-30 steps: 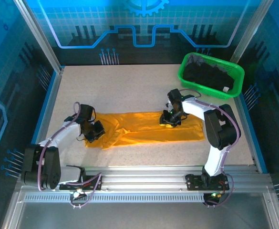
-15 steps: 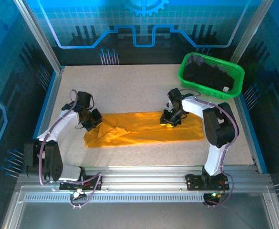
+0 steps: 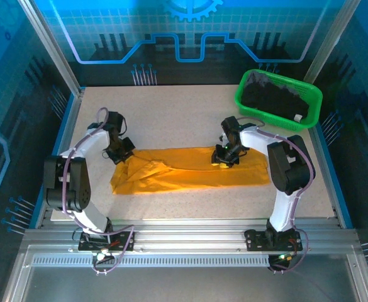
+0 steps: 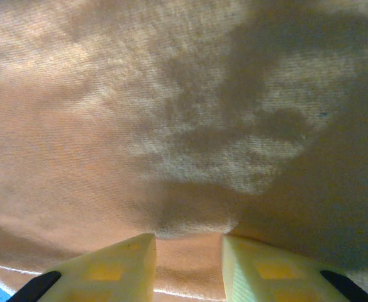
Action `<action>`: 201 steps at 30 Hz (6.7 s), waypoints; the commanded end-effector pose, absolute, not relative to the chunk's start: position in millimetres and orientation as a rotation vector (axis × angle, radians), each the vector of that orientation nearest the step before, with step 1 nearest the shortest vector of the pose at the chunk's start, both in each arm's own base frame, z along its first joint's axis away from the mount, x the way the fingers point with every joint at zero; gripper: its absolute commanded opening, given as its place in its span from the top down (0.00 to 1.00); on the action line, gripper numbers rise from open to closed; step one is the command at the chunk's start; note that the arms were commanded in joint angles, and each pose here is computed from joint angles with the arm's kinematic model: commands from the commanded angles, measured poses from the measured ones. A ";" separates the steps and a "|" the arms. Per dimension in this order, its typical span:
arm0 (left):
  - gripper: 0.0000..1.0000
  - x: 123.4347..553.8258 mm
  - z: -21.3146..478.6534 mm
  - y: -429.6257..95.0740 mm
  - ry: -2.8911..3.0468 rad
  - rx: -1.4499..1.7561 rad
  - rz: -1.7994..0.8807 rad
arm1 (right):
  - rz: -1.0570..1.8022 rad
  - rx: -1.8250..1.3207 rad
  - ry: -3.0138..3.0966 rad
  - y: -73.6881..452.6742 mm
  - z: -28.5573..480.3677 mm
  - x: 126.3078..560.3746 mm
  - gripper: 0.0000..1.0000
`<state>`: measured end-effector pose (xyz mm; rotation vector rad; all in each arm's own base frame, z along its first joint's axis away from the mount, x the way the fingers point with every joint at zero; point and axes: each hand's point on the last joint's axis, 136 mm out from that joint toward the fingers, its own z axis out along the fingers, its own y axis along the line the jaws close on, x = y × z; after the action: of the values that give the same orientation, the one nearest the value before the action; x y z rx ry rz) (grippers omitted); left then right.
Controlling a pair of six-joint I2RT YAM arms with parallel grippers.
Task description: Fold and stack the t-shirts
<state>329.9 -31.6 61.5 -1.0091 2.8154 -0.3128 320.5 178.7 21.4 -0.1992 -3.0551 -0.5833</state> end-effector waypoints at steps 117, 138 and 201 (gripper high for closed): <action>0.77 319.3 16.8 -30.2 2.782 -1.178 -0.430 | -0.645 -0.149 -3.120 173.8 50.3 308.8 0.82; 0.73 312.4 82.5 -72.5 2.709 -1.223 -0.386 | -0.093 -0.377 -3.139 44.0 55.1 331.4 0.81; 0.54 196.5 56.7 -199.9 3.109 -0.824 -0.983 | -0.409 -0.134 -2.819 221.1 16.8 160.2 0.60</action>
<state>209.2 -184.5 41.8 -0.8836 3.1179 -0.8400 163.7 221.2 26.3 -0.1345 -2.8371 -0.4173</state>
